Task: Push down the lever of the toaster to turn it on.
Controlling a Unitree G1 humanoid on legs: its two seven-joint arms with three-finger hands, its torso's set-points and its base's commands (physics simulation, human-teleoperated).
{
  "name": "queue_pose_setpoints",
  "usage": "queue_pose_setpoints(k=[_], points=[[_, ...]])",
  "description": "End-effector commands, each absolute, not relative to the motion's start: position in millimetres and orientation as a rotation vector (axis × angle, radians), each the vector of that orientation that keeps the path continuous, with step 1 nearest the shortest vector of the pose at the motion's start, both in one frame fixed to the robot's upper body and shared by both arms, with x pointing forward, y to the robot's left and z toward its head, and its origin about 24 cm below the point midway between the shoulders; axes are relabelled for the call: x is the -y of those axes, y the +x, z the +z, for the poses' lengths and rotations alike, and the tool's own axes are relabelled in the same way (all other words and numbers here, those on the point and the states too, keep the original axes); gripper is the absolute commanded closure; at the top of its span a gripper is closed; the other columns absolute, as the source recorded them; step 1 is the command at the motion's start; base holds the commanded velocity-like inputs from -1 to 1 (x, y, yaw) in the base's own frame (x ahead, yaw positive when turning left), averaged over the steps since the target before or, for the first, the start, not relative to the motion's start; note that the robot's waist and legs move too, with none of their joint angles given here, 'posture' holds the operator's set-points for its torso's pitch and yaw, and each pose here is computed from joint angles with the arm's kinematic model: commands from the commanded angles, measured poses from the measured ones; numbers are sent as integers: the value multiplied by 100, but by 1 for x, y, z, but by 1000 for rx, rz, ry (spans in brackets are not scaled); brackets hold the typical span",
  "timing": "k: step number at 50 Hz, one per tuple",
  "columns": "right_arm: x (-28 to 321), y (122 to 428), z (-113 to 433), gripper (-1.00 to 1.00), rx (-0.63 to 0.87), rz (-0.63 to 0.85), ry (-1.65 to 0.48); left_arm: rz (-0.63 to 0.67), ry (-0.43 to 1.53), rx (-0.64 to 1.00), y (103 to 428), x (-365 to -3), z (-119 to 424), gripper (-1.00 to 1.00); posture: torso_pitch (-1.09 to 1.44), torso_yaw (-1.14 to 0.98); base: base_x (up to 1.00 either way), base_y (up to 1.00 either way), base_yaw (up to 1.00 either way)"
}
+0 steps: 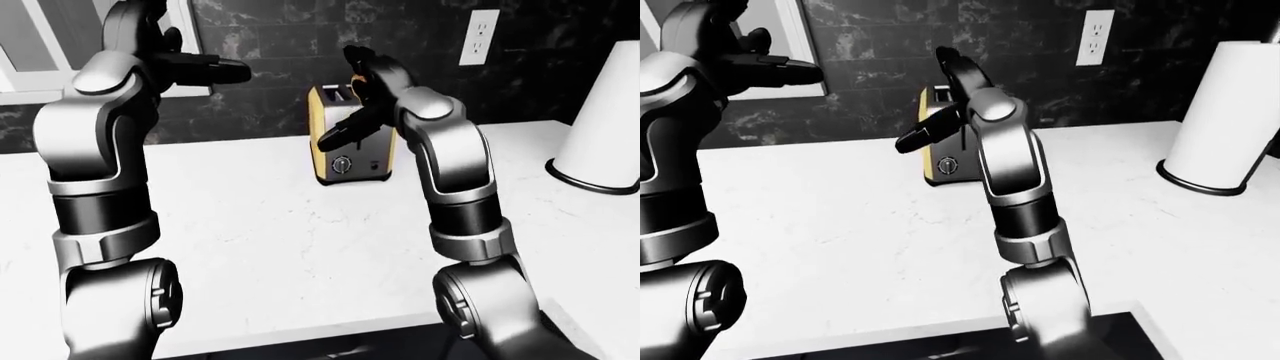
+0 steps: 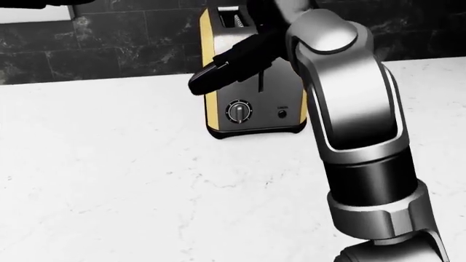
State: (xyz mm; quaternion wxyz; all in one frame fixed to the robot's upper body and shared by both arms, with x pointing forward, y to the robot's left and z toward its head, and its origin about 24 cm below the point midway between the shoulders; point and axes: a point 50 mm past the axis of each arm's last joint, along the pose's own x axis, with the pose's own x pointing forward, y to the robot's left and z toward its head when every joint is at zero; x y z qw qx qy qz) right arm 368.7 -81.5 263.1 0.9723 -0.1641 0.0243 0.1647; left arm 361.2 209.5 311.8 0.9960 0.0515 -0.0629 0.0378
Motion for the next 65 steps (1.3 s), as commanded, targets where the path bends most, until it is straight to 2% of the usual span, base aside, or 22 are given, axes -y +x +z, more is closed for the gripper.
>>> queue_pose_setpoints(k=[1, 22, 38, 55, 65], points=[[83, 367, 282, -100, 42, 316, -338, 77, 107, 216, 355, -208, 332, -100, -41, 0, 0, 0, 0], [90, 354, 261, -100, -7, 301, -326, 74, 108, 217, 354, -206, 335, -100, -41, 0, 0, 0, 0], [105, 362, 254, -100, -33, 258, -319, 74, 106, 225, 350, -207, 337, -100, -41, 0, 0, 0, 0], [96, 364, 252, -100, -40, 282, -314, 72, 106, 227, 350, -206, 338, -100, -41, 0, 0, 0, 0], [97, 378, 239, -100, -69, 285, -306, 72, 106, 229, 348, -207, 338, -100, -41, 0, 0, 0, 0]])
